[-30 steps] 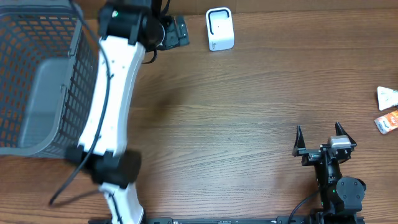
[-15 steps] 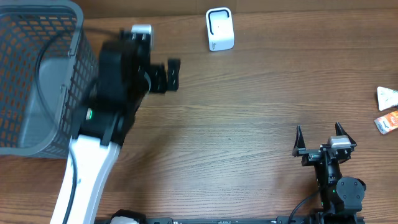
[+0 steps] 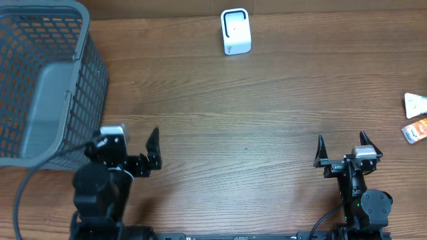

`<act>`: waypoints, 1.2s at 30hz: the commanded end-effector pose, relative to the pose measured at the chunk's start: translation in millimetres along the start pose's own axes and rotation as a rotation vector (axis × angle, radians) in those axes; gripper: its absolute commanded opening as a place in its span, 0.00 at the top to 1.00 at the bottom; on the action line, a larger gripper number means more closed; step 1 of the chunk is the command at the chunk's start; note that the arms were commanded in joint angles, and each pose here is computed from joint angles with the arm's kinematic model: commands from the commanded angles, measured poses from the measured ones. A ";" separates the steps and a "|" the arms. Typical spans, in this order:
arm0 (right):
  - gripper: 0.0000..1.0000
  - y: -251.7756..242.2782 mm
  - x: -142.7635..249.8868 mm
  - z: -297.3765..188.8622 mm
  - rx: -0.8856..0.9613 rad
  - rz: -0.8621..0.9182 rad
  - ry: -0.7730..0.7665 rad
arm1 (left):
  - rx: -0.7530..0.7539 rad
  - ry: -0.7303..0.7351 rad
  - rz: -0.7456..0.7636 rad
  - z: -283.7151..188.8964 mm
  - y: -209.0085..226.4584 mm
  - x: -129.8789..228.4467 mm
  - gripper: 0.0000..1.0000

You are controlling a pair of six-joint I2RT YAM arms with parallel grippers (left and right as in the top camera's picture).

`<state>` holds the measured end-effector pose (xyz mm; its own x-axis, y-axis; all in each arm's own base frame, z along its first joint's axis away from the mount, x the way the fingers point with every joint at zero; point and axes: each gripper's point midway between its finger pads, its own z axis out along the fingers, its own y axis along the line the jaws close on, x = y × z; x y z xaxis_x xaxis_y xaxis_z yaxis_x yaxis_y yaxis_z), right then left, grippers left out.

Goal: Scan the item barcode

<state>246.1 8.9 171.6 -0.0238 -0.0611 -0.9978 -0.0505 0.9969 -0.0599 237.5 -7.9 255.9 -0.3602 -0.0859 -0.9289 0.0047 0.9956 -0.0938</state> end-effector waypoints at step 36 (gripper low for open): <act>0.00 0.9 2.0 0.2 -0.003 0.003 -0.003 | 0.051 -0.490 0.081 24.6 2.4 44.3 0.00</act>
<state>246.1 9.0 171.5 -0.0245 -0.0611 -0.9978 -0.0505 0.9969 -0.0598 244.0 -11.7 213.7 0.1486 -0.0497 -0.9877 0.0703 0.9967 -0.0396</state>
